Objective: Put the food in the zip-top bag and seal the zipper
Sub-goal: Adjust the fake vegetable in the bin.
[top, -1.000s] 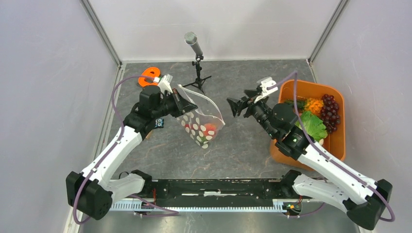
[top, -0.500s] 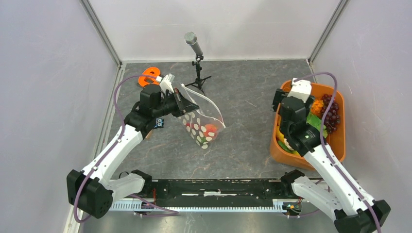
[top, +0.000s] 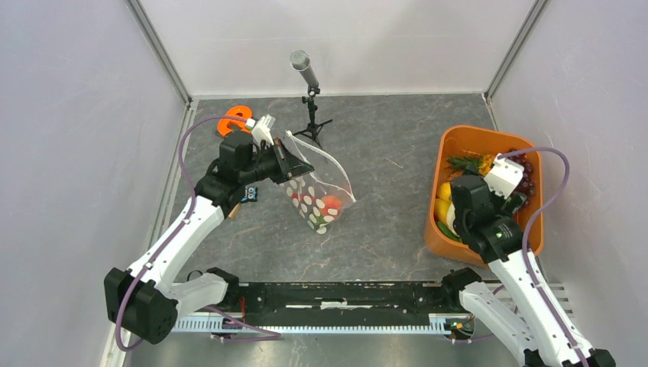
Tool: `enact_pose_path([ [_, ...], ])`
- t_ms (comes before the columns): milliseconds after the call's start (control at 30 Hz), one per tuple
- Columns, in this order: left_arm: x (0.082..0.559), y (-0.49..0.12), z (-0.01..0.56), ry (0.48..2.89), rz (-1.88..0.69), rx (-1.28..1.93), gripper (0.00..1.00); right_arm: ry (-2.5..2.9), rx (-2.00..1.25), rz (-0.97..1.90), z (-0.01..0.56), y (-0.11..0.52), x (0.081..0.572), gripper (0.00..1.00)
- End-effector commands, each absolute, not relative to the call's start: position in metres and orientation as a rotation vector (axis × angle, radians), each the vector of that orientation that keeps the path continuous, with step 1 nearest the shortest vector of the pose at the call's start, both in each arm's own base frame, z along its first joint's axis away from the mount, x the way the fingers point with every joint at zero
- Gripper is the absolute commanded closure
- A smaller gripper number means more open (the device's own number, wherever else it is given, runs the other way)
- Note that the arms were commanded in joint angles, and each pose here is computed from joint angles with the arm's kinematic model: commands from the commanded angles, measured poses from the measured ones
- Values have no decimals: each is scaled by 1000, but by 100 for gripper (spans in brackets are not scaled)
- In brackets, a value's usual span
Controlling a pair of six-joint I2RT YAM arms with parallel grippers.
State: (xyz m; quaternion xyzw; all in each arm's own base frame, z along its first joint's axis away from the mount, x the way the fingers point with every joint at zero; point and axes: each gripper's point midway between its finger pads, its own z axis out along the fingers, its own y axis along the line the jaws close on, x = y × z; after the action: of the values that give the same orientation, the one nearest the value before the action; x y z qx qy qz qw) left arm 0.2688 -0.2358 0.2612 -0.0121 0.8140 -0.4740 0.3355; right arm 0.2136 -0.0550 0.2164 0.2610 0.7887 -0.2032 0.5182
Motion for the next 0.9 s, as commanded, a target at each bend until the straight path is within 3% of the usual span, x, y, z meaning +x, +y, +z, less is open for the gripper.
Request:
enact_pose_path([
  [0, 268, -238, 282, 2061, -1248, 54, 98, 1938, 672, -499, 185, -56, 212, 9],
  [200, 267, -237, 285, 2053, -1238, 67, 98, 1985, 643, -494, 163, -58, 233, 19],
  [300, 267, -236, 284, 2056, -1232, 67, 98, 2001, 618, -474, 161, -63, 244, 38],
  [433, 269, -236, 281, 2064, -1227, 66, 98, 1914, 570, -418, 199, -61, 260, 76],
  [500, 269, -237, 280, 2066, -1230, 67, 98, 1841, 542, -380, 229, -59, 268, 86],
  [700, 270, -238, 277, 2071, -1237, 62, 98, 1726, 458, -415, 294, -62, 287, 89],
  [867, 271, -239, 278, 2068, -1237, 64, 98, 1760, 438, -516, 276, -69, 313, 84],
])
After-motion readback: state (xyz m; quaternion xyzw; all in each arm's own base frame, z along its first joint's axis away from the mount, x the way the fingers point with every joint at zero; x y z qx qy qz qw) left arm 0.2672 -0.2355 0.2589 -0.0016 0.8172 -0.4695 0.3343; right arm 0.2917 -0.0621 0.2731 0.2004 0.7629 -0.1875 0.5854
